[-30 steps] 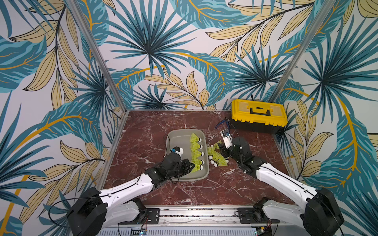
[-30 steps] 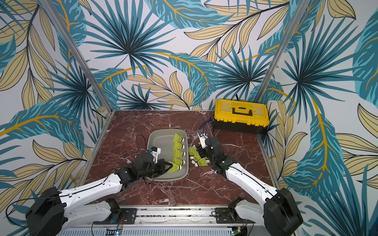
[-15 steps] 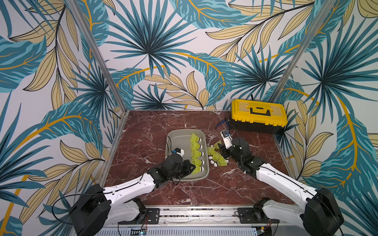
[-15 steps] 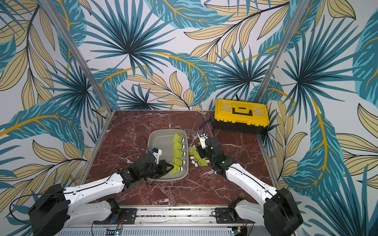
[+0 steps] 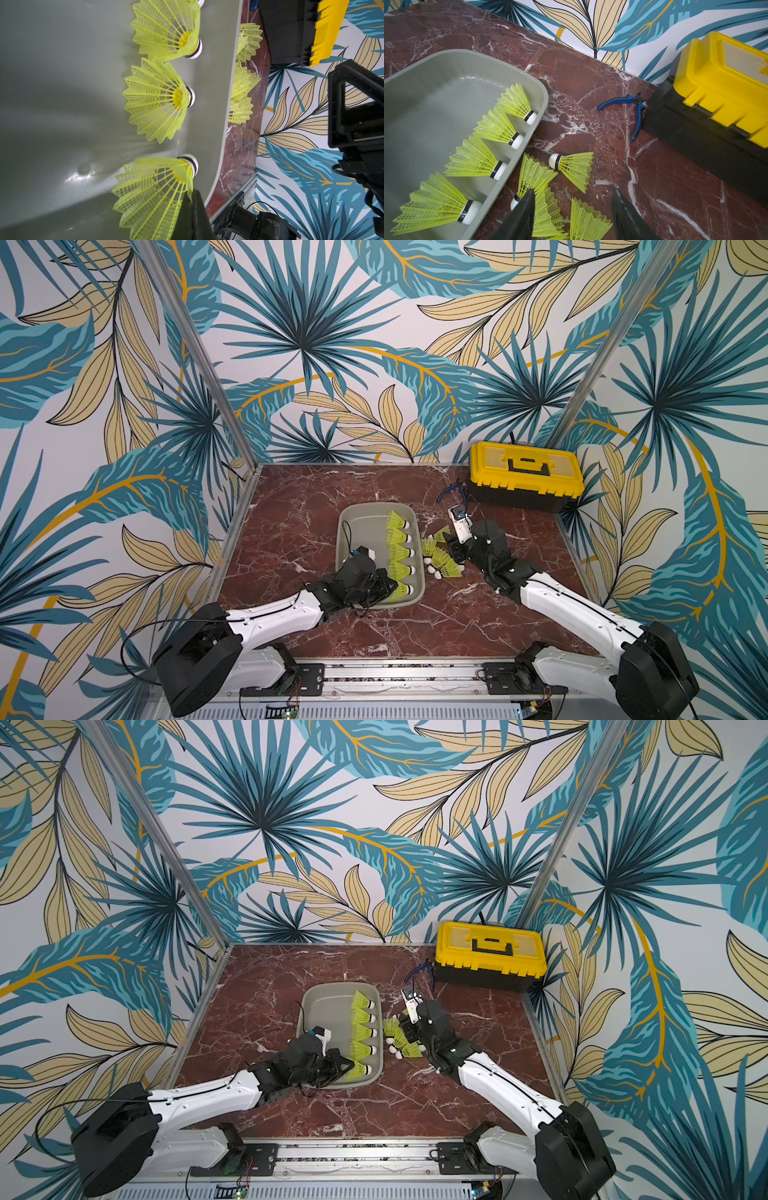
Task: Put the shuttlecocks into the storage box
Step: Place the shuttlecock in the storage box.
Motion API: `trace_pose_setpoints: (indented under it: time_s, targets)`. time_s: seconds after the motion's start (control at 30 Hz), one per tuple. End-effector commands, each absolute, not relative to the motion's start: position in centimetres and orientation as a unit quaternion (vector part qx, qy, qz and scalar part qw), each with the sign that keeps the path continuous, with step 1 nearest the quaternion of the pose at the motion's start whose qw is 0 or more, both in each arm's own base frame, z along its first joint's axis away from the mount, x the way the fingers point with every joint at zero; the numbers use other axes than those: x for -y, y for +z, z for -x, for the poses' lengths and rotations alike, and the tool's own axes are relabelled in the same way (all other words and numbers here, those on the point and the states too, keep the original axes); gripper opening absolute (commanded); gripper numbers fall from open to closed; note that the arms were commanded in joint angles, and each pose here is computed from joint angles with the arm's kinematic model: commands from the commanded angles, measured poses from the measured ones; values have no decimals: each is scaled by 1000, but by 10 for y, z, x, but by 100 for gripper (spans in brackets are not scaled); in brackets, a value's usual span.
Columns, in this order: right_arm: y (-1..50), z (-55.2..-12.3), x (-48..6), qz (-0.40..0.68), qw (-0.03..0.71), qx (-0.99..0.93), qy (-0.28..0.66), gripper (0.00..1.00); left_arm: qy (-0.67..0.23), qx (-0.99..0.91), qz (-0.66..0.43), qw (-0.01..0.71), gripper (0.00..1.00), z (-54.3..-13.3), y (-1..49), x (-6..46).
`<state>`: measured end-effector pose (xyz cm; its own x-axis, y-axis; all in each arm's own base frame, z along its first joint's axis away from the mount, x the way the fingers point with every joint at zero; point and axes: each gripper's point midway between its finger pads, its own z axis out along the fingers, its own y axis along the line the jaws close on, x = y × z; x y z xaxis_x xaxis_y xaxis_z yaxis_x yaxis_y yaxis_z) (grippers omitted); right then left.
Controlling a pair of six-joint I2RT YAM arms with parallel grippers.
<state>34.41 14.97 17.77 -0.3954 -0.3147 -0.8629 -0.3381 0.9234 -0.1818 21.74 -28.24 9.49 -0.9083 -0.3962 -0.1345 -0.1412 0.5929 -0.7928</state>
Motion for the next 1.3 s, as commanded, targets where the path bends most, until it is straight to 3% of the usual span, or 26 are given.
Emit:
trace_pose_setpoints:
  time_s: [0.0,0.6,0.77,1.0,1.27]
  targets:
    - [177,-343,-147,184,520,-834,13,59,-430,-878,150,148,0,-215,90,284]
    - [176,-343,-147,184,519,-835,13,59,-423,-883,153,135,0,-219,69,292]
    - [176,-343,-148,185,519,-834,13,59,-420,-884,153,134,19,-219,66,291]
    - [178,-343,-147,184,521,-833,11,59,-413,-887,155,137,35,-219,66,288]
    - [181,-342,-143,178,525,-832,3,59,-384,-898,153,155,63,-220,70,277]
